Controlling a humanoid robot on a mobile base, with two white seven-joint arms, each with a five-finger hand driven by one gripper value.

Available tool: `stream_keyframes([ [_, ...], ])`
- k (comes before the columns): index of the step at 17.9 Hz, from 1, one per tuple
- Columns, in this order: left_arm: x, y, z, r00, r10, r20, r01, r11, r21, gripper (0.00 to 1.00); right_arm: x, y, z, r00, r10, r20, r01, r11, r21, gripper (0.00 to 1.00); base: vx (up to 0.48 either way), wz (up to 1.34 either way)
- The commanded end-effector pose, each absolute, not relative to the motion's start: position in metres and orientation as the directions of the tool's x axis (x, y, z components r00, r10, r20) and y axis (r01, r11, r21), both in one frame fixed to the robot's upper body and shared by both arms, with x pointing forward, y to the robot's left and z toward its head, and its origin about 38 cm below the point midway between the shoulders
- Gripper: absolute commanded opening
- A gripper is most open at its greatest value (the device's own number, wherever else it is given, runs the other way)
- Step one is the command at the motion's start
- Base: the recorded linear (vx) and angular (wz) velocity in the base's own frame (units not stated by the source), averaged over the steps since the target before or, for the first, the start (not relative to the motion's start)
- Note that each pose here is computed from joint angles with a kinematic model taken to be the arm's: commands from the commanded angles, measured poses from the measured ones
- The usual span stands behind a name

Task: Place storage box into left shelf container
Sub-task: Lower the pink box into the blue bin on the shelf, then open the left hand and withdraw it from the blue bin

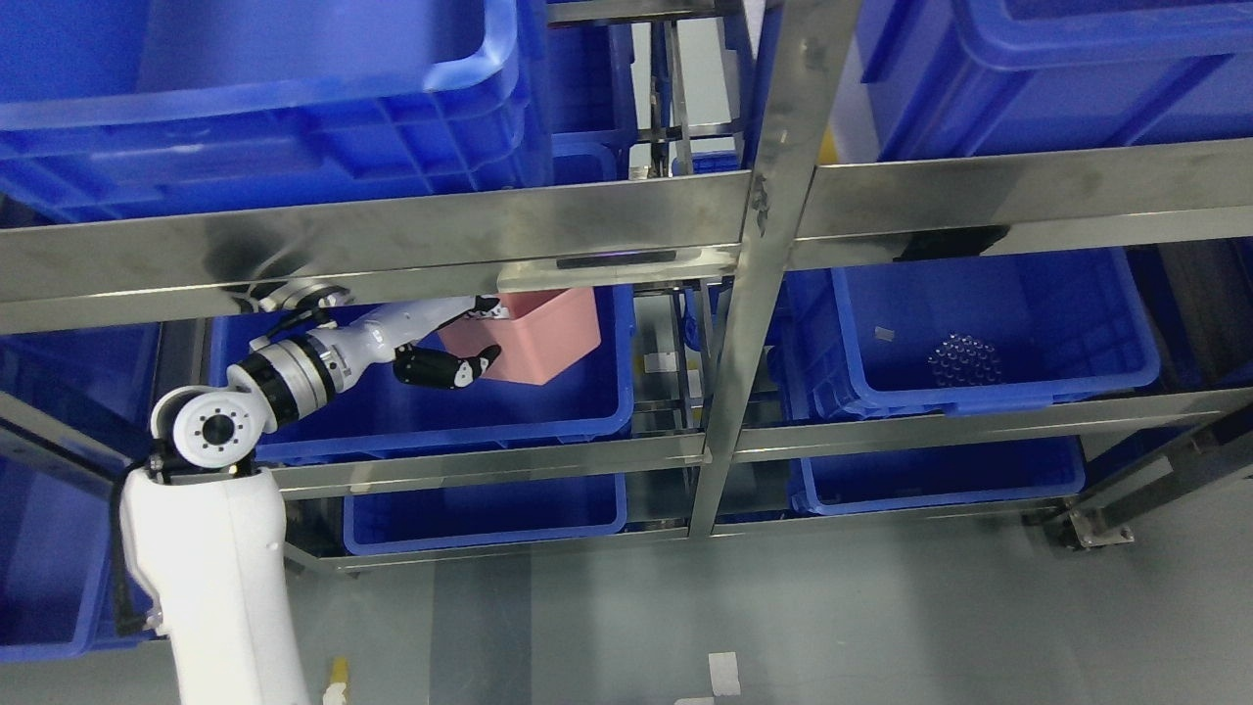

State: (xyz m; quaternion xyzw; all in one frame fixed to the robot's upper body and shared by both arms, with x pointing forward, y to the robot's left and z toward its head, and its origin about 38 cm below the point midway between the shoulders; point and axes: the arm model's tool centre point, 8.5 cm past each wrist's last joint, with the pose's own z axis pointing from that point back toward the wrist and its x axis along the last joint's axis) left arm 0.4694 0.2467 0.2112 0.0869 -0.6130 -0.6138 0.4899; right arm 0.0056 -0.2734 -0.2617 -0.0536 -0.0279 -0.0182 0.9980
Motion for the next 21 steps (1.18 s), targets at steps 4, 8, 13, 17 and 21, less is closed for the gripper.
stream_keyframes([
  [4, 0.465, 0.29, 0.174, -0.369, -0.728, 0.578, 0.529, 0.347, 0.775, 0.42, 0.024, -0.285, -0.26, 0.995, -0.029, 0.094, 0.04, 0.992, -0.122, 0.99, 0.025, -0.11],
  [8, 0.468, 0.273, 0.157, -0.373, -0.698, 0.611, 0.547, 0.366, 0.753, 0.87, 0.024, -0.285, -0.26, 0.995, -0.029, 0.094, 0.04, 0.992, -0.122, 0.99, -0.003, 0.01],
  [13, 0.466, 0.22, 0.14, -0.394, -0.371, 0.841, 0.558, 0.631, 0.539, 0.99, 0.024, -0.285, -0.26, 0.995, -0.029, 0.094, 0.04, 0.992, -0.122, 0.99, -0.003, 0.01],
  [17, 0.455, 0.219, 0.129, -0.371, -0.106, 0.923, 0.401, 0.878, 0.262, 0.99, 0.024, -0.285, -0.26, 0.995, -0.029, 0.094, 0.04, 0.992, -0.122, 0.99, 0.0, 0.0],
  [21, 0.417, 0.24, 0.143, -0.467, -0.111, 0.878, 0.167, 0.963, 0.211, 0.99, 0.024, -0.285, -0.26, 0.995, -0.029, 0.094, 0.04, 0.992, -0.122, 0.99, 0.0, 0.0],
])
